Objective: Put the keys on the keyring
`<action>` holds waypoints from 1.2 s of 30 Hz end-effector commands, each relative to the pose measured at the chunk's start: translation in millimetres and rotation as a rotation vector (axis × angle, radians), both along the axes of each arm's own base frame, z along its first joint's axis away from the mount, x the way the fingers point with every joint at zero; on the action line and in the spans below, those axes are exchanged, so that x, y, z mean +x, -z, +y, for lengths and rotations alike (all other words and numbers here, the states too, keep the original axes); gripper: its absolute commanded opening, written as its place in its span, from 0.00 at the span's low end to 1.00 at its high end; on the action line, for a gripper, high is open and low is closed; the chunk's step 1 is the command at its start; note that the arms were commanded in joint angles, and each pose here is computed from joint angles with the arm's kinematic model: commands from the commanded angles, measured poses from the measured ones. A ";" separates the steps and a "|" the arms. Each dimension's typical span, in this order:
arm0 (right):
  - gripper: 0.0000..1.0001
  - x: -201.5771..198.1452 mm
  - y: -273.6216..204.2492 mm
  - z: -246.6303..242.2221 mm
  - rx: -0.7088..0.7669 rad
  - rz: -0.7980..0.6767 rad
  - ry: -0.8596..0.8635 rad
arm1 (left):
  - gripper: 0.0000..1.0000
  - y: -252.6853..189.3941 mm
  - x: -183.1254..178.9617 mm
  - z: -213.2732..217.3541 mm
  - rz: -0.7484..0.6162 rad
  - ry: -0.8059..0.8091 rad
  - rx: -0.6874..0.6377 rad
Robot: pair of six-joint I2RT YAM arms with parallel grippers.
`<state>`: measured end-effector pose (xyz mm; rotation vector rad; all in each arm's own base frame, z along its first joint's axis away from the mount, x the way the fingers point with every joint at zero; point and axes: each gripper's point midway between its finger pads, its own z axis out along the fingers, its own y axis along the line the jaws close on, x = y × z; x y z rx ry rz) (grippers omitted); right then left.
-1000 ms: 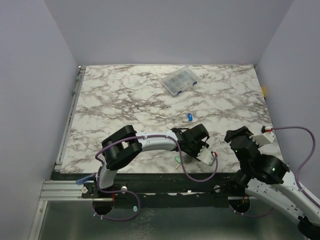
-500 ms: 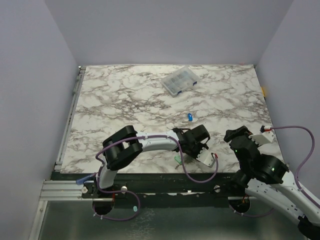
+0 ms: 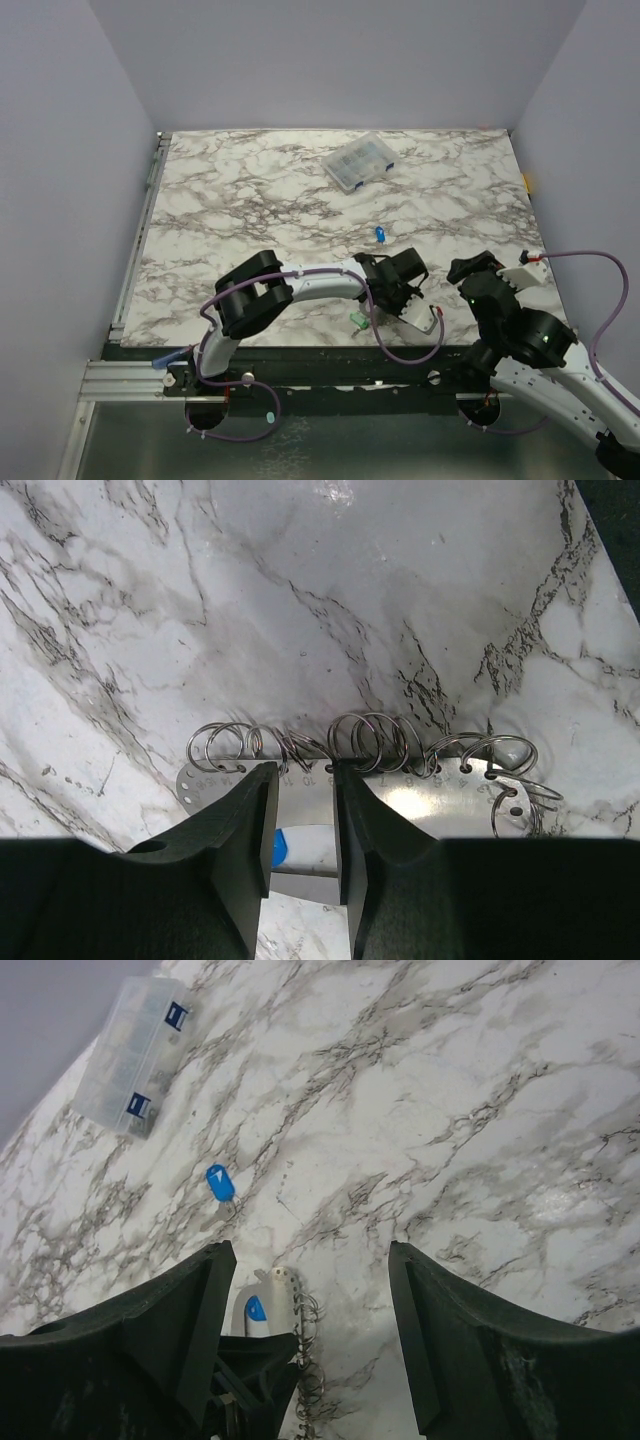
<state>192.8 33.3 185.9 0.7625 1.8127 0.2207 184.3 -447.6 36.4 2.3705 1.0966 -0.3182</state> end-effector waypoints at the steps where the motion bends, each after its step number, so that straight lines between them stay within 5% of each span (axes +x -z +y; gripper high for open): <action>1: 0.73 1.9 1.3 -0.7 -0.010 -0.014 0.005 | 0.34 9.8 -8.4 2.1 0.042 0.025 0.046; 16: 0.73 3.1 1.7 2.8 -0.011 -0.016 -0.013 | 0.36 -8.2 2.4 4.0 0.092 -0.052 0.051; 36: 0.73 4.4 2.5 5.9 -0.018 -0.017 -0.031 | 0.28 5.3 -5.6 -4.2 0.197 -0.088 0.090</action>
